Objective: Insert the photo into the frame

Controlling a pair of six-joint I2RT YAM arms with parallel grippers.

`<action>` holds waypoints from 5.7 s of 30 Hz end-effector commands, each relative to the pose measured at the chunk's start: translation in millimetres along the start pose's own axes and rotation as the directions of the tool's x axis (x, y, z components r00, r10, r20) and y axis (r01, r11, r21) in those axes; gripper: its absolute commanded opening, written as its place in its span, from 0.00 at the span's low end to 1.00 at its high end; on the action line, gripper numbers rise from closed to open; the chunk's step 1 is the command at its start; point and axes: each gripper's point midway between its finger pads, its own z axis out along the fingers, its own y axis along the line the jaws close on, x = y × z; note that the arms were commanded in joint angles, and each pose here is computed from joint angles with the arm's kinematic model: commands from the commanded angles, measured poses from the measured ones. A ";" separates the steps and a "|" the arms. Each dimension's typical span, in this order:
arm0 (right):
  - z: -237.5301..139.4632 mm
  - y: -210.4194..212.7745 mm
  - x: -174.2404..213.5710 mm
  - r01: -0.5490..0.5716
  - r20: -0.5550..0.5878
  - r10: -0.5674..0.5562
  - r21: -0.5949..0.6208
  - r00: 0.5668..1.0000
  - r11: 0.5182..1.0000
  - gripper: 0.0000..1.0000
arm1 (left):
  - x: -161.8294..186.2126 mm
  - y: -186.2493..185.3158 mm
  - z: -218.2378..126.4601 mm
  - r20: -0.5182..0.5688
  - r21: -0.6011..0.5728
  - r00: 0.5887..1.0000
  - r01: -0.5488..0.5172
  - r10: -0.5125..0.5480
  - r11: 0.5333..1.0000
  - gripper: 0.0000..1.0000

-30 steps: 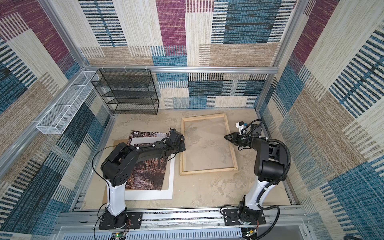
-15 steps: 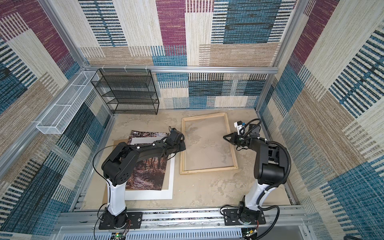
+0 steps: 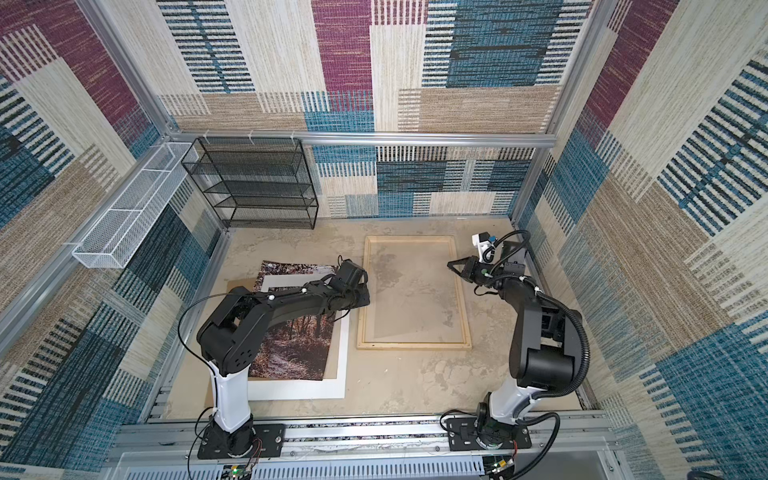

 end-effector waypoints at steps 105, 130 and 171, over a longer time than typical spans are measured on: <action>17.3 -32.6 43.8 -0.170 -0.003 0.172 -0.159 0.985 0.973 0.00 | -6.4 9.6 -30.1 -0.138 0.070 0.988 -0.057 0.066 0.996 0.42; 18.1 -44.5 47.6 -0.200 0.001 0.203 -0.162 0.979 0.966 0.00 | -1.2 5.1 -22.3 -0.164 0.087 0.984 -0.057 0.070 0.995 0.39; 20.0 -61.9 60.4 -0.250 0.006 0.254 -0.155 0.967 0.956 0.00 | 4.9 5.2 -20.7 -0.185 0.086 0.980 -0.063 0.078 0.994 0.25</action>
